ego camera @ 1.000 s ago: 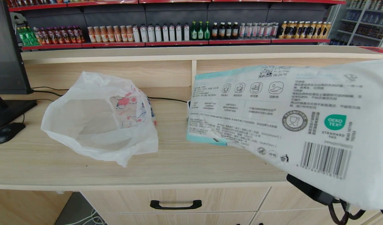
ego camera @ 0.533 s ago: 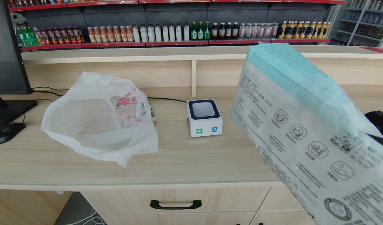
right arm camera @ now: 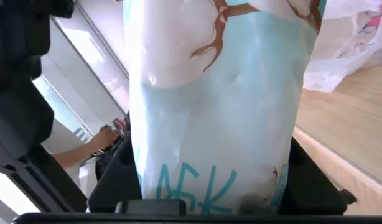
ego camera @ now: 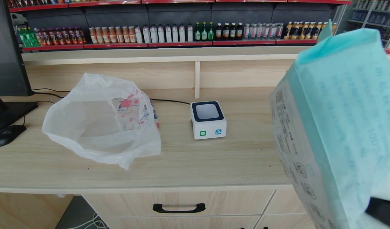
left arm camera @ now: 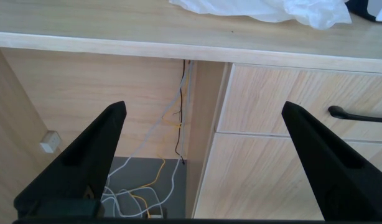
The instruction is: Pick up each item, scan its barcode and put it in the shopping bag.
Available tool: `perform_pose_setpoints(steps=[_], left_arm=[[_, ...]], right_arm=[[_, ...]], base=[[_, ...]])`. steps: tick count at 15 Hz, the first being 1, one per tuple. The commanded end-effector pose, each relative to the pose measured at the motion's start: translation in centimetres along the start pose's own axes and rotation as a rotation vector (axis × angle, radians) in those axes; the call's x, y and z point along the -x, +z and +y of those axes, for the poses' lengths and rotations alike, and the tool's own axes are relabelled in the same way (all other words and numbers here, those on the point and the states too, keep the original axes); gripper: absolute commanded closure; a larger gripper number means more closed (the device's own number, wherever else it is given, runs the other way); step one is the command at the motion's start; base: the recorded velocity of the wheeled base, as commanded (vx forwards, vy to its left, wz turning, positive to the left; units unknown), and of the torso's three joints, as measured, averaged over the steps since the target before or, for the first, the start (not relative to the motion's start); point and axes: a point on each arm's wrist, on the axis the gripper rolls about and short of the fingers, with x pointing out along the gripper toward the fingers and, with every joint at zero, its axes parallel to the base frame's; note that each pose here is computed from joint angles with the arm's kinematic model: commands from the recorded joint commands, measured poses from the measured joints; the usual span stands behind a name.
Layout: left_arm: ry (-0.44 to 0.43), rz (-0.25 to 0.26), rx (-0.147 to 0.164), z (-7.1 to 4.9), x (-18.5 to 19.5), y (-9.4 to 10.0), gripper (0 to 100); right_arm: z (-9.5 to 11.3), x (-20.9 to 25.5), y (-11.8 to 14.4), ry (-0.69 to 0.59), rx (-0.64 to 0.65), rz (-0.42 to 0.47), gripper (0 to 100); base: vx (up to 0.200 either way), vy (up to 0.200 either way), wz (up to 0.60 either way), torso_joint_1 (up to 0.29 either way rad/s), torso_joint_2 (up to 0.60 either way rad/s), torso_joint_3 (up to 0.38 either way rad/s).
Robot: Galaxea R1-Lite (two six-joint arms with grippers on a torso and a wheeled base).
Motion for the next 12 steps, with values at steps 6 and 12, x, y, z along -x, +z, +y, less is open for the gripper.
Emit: perform_pose_setpoints(steps=[6, 12], left_arm=[[0.000, 0.000, 0.001, 0.0, 0.0, 0.0, 0], [0.000, 0.000, 0.001, 0.0, 0.0, 0.0, 0]], right_arm=[[-6.2, -0.7, 1.8, -0.475, 0.549, -0.102, 100], [-8.8, -8.2, 3.9, -0.802, 0.610, -0.380, 100]], base=[[0.000, 0.000, 0.00, 0.000, 0.00, 0.000], [0.000, 0.000, 0.00, 0.000, 0.00, 0.000]])
